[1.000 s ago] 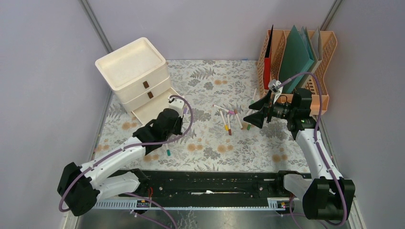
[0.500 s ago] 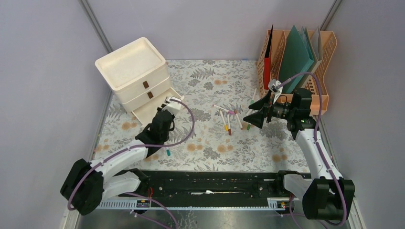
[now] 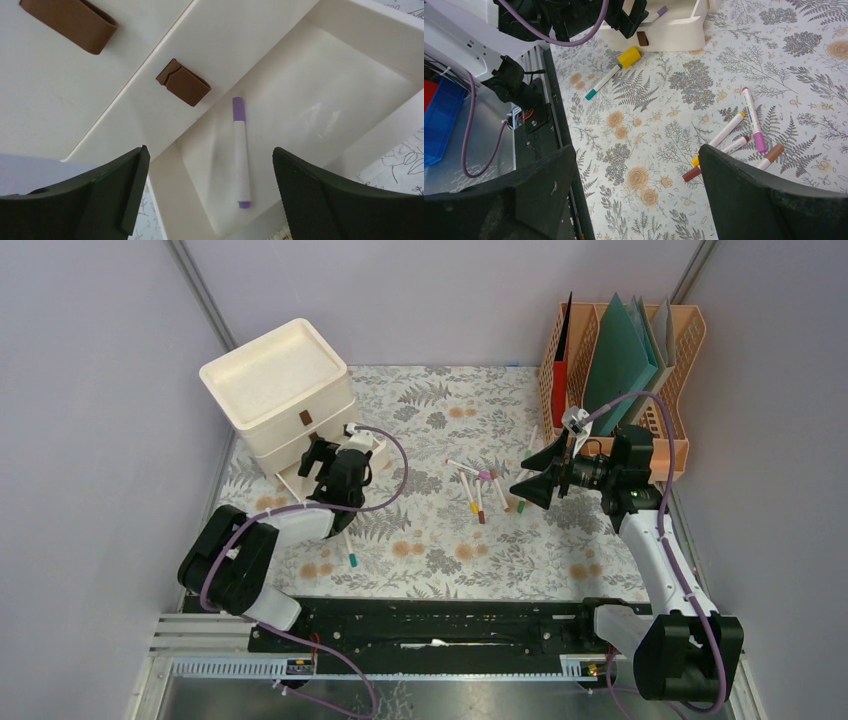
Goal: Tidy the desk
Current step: Place the stationery in the drawer.
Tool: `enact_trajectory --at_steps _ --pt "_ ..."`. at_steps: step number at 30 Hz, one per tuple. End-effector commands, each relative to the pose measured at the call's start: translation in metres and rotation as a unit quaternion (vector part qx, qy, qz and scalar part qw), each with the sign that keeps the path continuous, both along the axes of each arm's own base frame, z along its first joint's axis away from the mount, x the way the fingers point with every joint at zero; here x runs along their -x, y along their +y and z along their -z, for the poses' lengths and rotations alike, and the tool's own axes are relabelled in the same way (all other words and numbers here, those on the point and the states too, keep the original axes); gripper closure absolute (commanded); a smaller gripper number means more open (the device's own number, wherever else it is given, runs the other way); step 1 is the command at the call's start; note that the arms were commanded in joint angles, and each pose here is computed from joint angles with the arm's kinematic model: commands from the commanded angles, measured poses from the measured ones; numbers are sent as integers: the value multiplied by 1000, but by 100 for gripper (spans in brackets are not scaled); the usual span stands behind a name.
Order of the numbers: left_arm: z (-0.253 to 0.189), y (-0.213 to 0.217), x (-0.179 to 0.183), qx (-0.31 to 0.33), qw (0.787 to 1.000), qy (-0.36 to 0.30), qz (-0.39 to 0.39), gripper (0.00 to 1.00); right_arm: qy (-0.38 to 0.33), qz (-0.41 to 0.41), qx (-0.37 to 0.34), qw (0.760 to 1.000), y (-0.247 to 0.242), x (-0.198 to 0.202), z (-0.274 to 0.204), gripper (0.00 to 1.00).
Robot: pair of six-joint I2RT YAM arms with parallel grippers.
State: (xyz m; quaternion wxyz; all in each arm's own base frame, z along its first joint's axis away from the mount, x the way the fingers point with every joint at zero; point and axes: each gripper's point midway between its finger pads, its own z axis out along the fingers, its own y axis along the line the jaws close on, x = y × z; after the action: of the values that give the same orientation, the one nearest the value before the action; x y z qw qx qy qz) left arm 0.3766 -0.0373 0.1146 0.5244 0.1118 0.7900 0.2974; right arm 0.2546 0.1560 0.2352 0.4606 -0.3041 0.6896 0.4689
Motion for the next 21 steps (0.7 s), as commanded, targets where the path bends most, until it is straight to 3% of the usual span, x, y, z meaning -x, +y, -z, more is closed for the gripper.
enact_trajectory --at_steps 1,5,8,13,21 --pt "-14 -4 1 10 999 -18 -24 2 -33 -10 -4 999 0 2 -20 0" --pt "-30 -22 6 79 996 -30 10 1 -32 -10 -4 999 0 2 -20 0" --pt "-39 -42 14 171 984 -33 47 1 -32 -9 -3 999 0 2 -19 0" --pt "-51 -62 39 295 950 -52 90 1 -32 -8 -3 999 0 2 -19 0" --pt "-57 -75 78 429 893 -65 119 1 -35 -8 -3 999 0 2 -20 0"
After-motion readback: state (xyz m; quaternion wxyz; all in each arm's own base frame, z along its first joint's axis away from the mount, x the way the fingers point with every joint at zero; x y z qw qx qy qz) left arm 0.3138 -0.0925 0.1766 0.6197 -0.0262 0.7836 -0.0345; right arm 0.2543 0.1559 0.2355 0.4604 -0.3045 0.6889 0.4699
